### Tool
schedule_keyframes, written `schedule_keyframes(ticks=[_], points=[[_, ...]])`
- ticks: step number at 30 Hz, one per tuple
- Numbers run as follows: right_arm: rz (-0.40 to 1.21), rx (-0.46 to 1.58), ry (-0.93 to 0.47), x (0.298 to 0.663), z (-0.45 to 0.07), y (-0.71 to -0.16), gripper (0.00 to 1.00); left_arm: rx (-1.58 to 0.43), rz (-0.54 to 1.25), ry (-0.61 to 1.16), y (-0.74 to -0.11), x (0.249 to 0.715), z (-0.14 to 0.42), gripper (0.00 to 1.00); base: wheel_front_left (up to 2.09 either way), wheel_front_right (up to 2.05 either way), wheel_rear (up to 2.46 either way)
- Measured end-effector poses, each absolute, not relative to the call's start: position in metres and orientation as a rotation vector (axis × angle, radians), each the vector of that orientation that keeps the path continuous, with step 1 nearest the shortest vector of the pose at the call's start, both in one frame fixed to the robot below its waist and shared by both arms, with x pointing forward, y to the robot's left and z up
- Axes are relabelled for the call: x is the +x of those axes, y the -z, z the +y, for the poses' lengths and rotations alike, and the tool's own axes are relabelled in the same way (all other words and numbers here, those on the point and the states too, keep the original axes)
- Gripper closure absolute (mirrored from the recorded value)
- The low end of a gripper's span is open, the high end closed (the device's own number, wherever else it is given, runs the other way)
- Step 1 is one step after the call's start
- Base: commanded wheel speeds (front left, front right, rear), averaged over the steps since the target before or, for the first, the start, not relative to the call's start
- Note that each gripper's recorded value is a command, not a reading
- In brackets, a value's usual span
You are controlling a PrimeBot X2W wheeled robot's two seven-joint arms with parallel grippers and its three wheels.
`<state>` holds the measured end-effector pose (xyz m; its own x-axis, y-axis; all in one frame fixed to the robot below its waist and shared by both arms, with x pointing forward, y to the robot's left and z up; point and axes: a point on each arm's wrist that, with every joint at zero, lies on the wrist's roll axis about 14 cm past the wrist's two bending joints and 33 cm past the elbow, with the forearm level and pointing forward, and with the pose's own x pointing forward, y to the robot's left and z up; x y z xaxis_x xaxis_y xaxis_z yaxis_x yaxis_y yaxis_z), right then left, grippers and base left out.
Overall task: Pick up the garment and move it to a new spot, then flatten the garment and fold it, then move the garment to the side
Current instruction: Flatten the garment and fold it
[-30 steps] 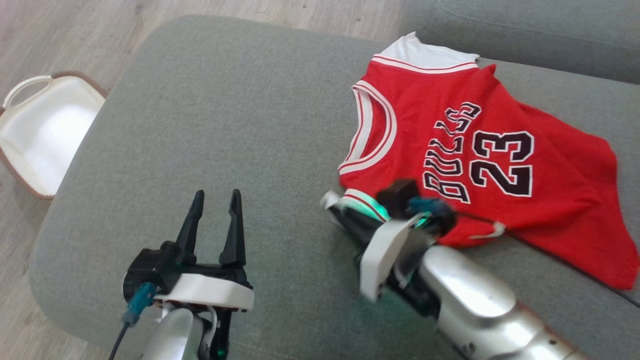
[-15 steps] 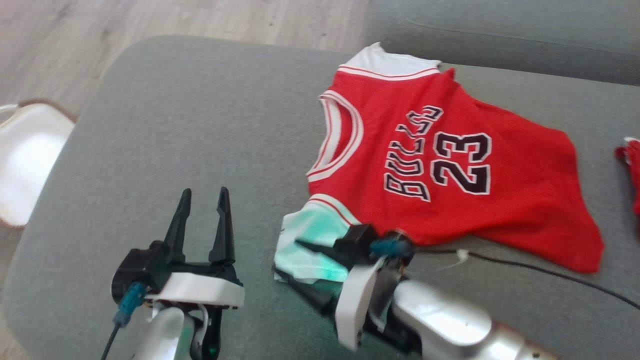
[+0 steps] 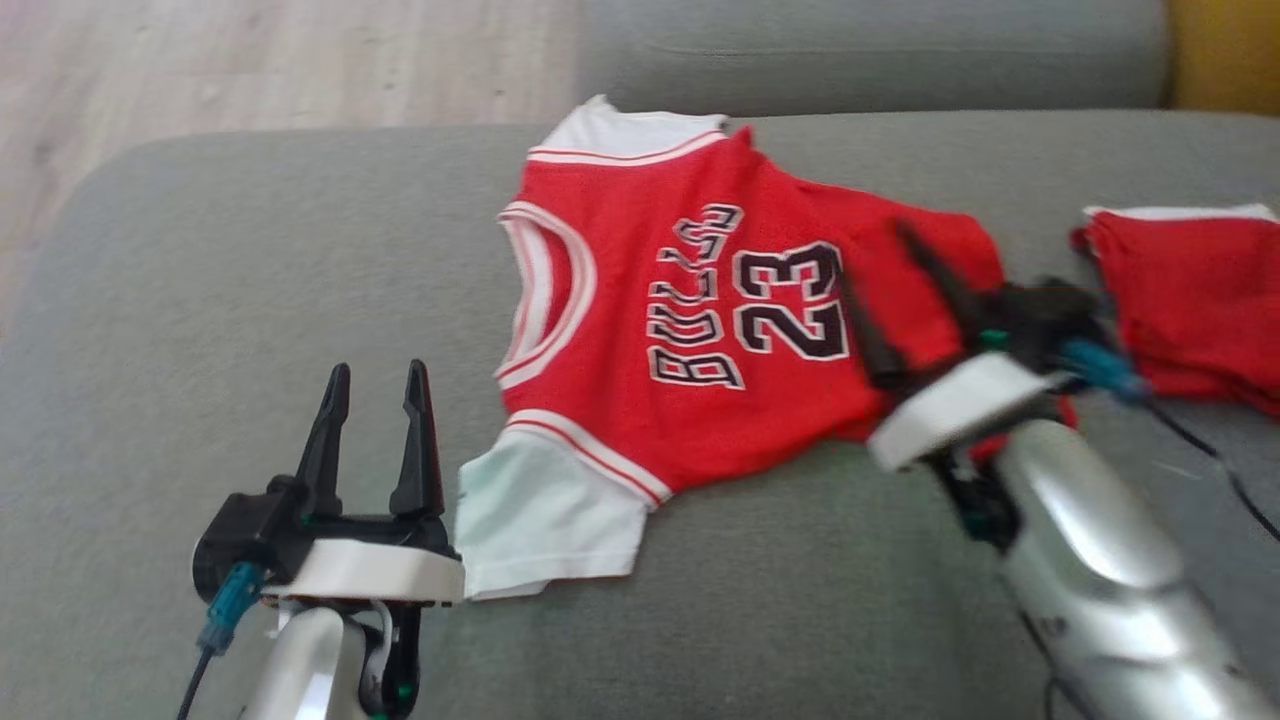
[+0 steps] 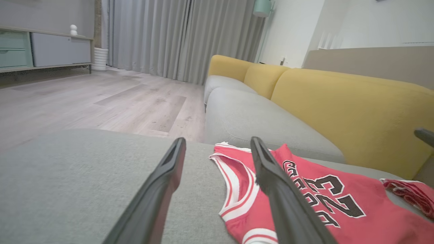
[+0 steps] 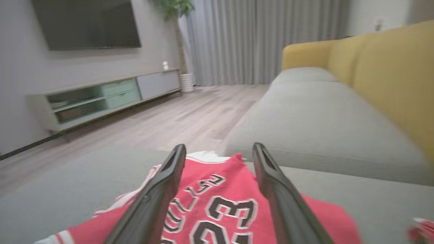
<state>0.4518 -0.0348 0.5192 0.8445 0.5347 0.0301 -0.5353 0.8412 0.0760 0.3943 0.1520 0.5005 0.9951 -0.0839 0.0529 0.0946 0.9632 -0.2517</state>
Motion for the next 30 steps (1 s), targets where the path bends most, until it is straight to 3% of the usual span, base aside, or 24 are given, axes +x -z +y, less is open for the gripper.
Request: schedule_keyframes(ticks=[5,10,15,25,30], points=[[-0.022,0.076,-0.326,0.438,-0.113,-0.506,0.0,-0.264,-0.037,0.148,-0.5,0.404,0.132,0.0,0.0,0.0,0.0],[0.034,0.126,-0.199,0.4,-0.138,-0.477,0.0,-0.269,-0.027,0.187,-0.498,0.409,0.117,0.0,0.0,0.0,0.0],[0.054,0.137,-0.154,0.386,-0.147,-0.467,0.0,-0.272,-0.007,0.205,-0.492,0.411,0.111,0.0,0.0,0.0,0.0],[0.028,0.144,-0.158,0.395,-0.145,-0.474,0.0,-0.217,0.091,0.257,-0.46,0.425,0.095,0.0,0.0,0.0,0.0],[0.043,0.154,-0.146,0.396,-0.149,-0.468,0.0,-0.137,0.256,0.276,-0.424,0.443,0.089,0.0,0.0,0.0,0.0]])
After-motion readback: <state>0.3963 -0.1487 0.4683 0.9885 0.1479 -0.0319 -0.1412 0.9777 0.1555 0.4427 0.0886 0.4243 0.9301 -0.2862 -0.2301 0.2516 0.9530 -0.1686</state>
